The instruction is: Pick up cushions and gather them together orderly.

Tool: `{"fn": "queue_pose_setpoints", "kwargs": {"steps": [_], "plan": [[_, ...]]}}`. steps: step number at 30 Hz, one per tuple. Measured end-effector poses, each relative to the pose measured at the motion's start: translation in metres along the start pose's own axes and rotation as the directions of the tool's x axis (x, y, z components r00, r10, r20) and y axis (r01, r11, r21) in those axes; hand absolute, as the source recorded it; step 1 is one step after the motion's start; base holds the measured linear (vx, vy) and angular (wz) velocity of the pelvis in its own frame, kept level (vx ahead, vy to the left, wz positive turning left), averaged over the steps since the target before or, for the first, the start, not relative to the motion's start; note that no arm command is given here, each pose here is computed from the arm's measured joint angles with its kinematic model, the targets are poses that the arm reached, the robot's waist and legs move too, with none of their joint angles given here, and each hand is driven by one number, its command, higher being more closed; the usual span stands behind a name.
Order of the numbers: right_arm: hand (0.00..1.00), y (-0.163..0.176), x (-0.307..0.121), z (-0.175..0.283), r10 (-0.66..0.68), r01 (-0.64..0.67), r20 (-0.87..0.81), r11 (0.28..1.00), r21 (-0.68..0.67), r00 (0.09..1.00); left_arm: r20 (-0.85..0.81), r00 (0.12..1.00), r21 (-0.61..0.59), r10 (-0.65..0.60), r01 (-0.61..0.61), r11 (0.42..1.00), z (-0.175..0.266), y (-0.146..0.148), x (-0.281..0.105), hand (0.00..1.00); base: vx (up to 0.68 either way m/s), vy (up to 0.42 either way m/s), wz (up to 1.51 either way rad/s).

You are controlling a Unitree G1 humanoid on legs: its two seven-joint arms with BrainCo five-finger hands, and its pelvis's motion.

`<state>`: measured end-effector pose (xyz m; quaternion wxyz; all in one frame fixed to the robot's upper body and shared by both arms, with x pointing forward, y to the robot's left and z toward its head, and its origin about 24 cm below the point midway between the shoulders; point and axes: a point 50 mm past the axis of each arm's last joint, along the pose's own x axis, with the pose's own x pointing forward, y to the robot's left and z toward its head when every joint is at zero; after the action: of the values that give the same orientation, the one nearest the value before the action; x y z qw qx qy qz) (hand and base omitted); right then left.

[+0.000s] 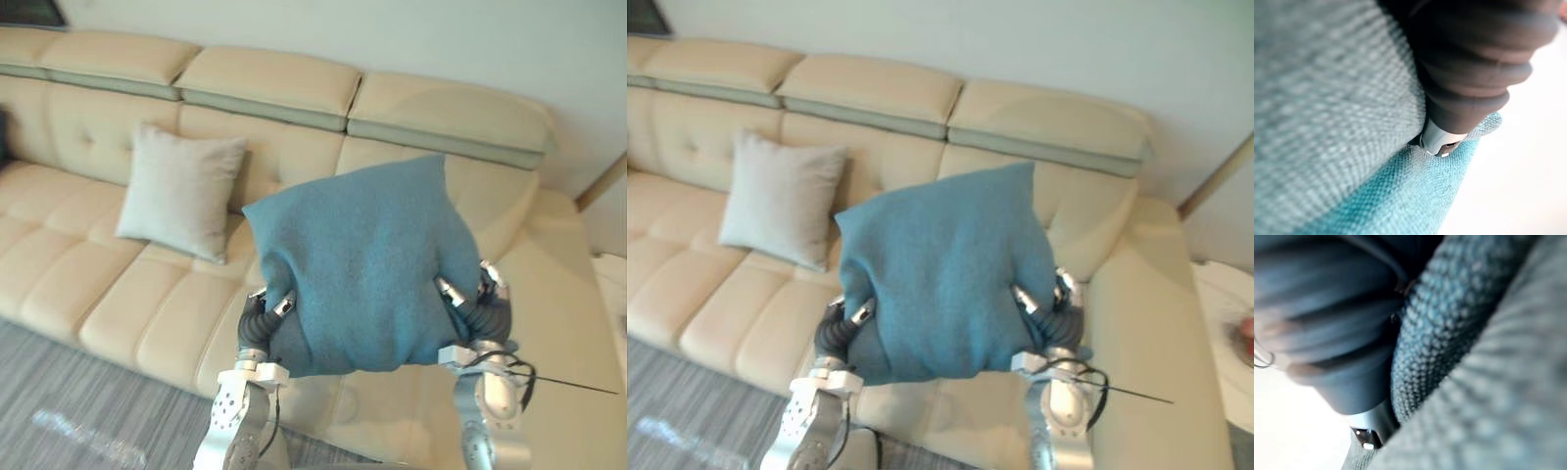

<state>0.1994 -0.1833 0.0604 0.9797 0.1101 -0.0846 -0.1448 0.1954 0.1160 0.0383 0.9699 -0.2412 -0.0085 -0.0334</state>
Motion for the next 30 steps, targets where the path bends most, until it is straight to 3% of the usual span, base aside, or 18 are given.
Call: {"fn": "queue_pose_setpoints", "kwargs": {"steps": [6, 16, 23, 30], "plan": [[1.00, 0.003, 0.019, -0.029, 0.016, -0.018, -0.095, 1.000, -0.024, 0.995, -0.011, 1.000, 0.055, 0.004, -0.004, 0.998, -0.002, 0.009, 0.006, 1.00, 0.08, 0.163, -1.07], [1.00, -0.011, 0.014, -0.045, -0.013, -0.003, -0.184, 0.996, -0.086, 0.983, -0.059, 0.998, 0.093, 0.020, -0.014, 0.996, -0.012, 0.011, 0.007, 1.00, 0.07, -0.049, -0.07], [1.00, -0.008, 0.022, -0.039, -0.003, -0.021, -0.140, 0.985, -0.170, 0.990, -0.021, 0.999, 0.117, 0.027, -0.024, 0.993, -0.006, 0.007, 0.016, 1.00, 0.01, -0.016, -0.08], [1.00, 0.023, 0.062, 0.001, 0.031, -0.017, 0.067, 0.981, -0.194, 0.997, 0.164, 0.986, 0.124, -0.014, -0.006, 0.992, 0.032, -0.018, 0.056, 1.00, -0.07, 0.014, -0.15]]}}
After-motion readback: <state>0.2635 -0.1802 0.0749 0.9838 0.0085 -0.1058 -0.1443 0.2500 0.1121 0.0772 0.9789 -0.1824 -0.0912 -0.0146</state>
